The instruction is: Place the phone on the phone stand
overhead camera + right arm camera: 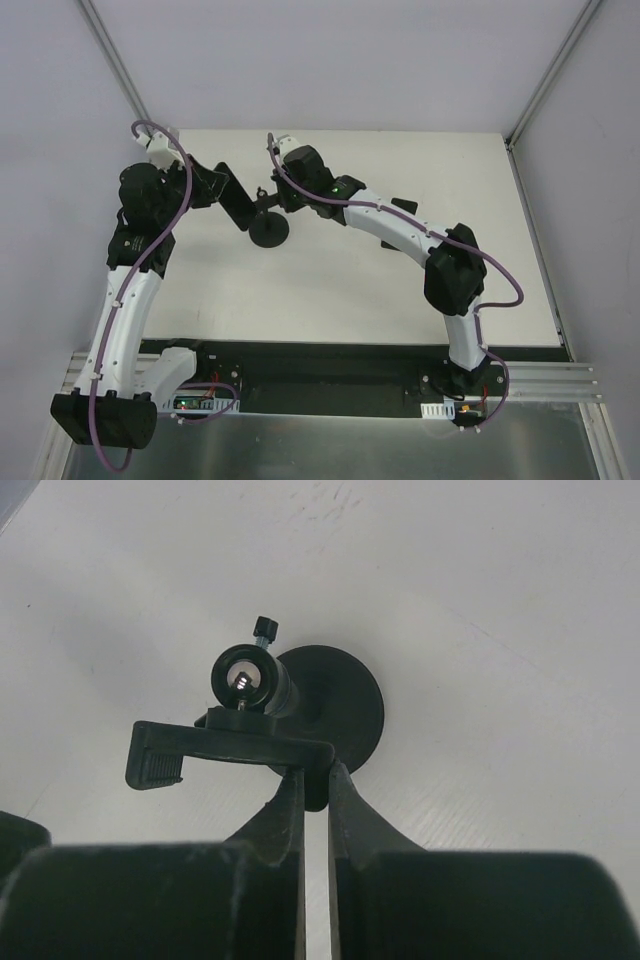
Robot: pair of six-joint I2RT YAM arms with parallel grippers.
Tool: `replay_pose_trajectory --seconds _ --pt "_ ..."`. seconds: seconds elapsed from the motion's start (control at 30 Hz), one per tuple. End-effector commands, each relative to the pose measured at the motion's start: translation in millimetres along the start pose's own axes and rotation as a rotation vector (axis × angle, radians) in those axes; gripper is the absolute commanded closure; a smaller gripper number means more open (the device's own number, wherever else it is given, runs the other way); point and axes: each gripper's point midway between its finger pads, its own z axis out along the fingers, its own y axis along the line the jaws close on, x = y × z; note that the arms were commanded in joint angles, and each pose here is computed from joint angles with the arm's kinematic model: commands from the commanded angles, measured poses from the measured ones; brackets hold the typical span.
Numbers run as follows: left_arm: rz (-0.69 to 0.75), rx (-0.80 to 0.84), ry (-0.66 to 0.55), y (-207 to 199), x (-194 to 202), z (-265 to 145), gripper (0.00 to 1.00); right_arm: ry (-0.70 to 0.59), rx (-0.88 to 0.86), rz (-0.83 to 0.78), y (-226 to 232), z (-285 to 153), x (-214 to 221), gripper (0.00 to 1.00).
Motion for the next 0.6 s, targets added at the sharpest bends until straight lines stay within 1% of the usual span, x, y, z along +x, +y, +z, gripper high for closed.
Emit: replay_pose_trajectory --seconds 0.0,0.03,0.07,0.1,0.17,0.23,0.27,0.37,0.4,0.43,0.57 --pt "0.034 0.213 -0.011 -38.0 -14.8 4.8 1.00 -0.046 -0.071 -0.109 10.1 -26.6 -20.1 0.99" --pt "0.035 0.282 0.042 -47.0 -6.1 7.0 1.00 -0.056 -0.083 -0.123 11.6 -34.6 -23.7 0.99" --pt "0.045 0.311 0.056 -50.5 -4.1 8.4 1.00 -0.058 -0.083 -0.134 10.3 -38.0 -23.9 0.99" --pt "0.045 0.347 0.074 -55.5 -1.2 7.8 1.00 -0.056 -0.121 -0.150 15.5 -41.8 -23.3 0.99" --pt "0.064 0.445 0.068 -70.9 -2.2 3.1 1.00 -0.064 -0.166 -0.149 16.3 -51.8 -23.9 0.99" --pt "0.077 0.495 0.063 -75.8 2.9 -1.6 1.00 -0.056 -0.230 -0.149 19.0 -60.3 -17.8 0.99" --pt "0.122 0.586 0.061 -88.8 4.7 -8.9 1.00 -0.064 -0.248 -0.154 18.0 -63.2 -18.6 0.99" --pt "0.192 0.706 0.085 -106.5 20.4 -19.4 1.00 -0.052 -0.321 -0.195 22.6 -73.3 -14.4 0.99" --pt "0.209 0.723 0.086 -109.9 23.2 -21.5 1.00 -0.051 -0.337 -0.196 22.3 -75.7 -14.7 0.99" --pt "0.240 0.742 0.082 -113.6 26.6 -23.4 1.00 -0.043 -0.391 -0.200 28.2 -78.9 -11.6 0.99" --pt "0.328 0.858 0.106 -139.1 50.4 -35.4 1.00 -0.019 -0.467 -0.216 30.8 -85.4 -7.0 0.99"
